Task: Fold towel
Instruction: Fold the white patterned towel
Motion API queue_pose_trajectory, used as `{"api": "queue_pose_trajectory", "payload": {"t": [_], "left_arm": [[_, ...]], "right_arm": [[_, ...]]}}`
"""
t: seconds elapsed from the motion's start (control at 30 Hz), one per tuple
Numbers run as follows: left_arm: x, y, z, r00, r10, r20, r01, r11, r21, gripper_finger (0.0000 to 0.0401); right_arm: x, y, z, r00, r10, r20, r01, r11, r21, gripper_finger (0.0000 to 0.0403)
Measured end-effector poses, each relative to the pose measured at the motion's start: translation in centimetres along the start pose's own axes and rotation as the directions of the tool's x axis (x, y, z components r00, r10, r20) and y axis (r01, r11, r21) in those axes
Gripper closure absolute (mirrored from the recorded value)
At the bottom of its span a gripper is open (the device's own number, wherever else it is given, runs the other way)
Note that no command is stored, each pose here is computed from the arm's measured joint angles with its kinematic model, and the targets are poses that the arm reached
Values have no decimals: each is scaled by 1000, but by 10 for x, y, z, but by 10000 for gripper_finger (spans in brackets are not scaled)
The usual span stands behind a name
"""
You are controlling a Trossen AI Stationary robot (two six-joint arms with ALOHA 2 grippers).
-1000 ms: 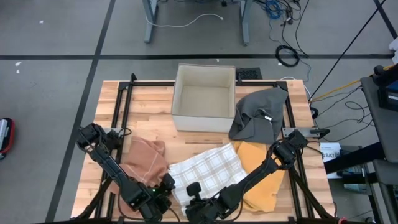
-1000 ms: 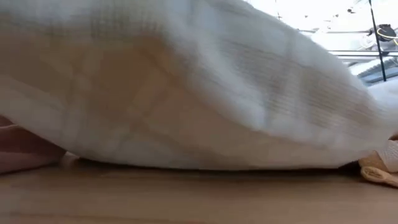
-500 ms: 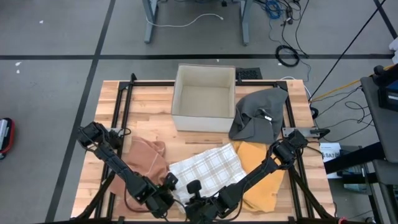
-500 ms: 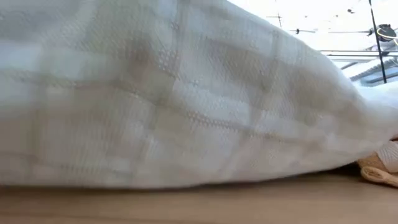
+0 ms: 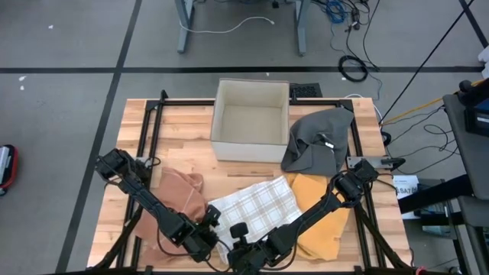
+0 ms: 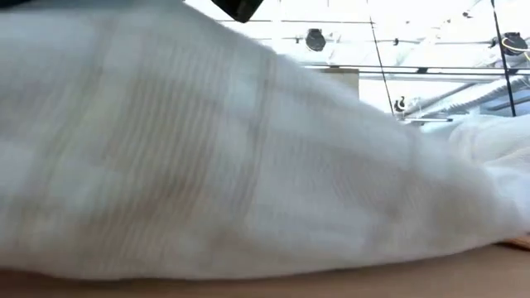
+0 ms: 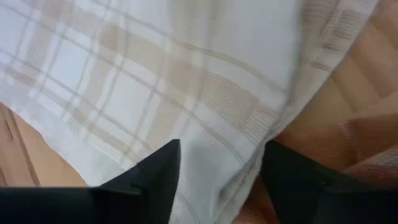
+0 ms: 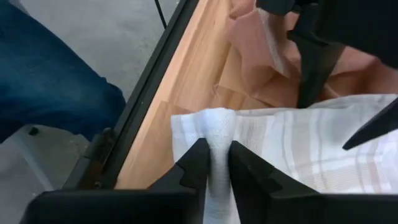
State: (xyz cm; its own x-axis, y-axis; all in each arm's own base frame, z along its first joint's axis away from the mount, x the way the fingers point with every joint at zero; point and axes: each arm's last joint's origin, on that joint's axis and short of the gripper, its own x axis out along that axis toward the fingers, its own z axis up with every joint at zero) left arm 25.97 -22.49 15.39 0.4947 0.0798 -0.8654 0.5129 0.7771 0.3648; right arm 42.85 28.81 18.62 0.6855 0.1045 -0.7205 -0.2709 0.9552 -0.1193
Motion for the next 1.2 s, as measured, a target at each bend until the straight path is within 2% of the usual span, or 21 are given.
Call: {"api": "queue_pose_trajectory", "payload": {"t": [0.3, 0.53, 0.6, 0.7, 0.87, 0.97, 1.2], "left_arm": [[-1, -3, -6, 998, 2, -57, 2, 998, 64, 320], [-2, -4, -7, 998, 2, -59, 7, 990, 139, 389], [0, -1, -6, 998, 13, -59, -4, 990, 139, 392], [3, 9, -6, 994, 87, -64, -79, 989, 125, 393], [9, 27, -7, 982, 164, -89, -156, 984, 88, 394], [13, 38, -9, 979, 175, -105, -167, 983, 81, 395], [19, 53, -10, 976, 181, -125, -173, 983, 68, 395]], "right_arm": [[0, 1, -2, 1000, 3, -12, -3, 1000, 21, 331], [-2, 8, 0, 999, 41, 12, -41, 999, 4, 320], [-4, 13, 1, 998, 52, 30, -51, 999, -15, 301], [-6, 20, 1, 997, 64, 46, -63, 998, -15, 263], [1, 20, -3, 998, 45, 34, -45, 999, -1, 215], [13, 19, -12, 999, -40, 14, 40, 999, 1, 210], [38, 2, -19, 993, -114, 15, 114, 993, 16, 228]]}}
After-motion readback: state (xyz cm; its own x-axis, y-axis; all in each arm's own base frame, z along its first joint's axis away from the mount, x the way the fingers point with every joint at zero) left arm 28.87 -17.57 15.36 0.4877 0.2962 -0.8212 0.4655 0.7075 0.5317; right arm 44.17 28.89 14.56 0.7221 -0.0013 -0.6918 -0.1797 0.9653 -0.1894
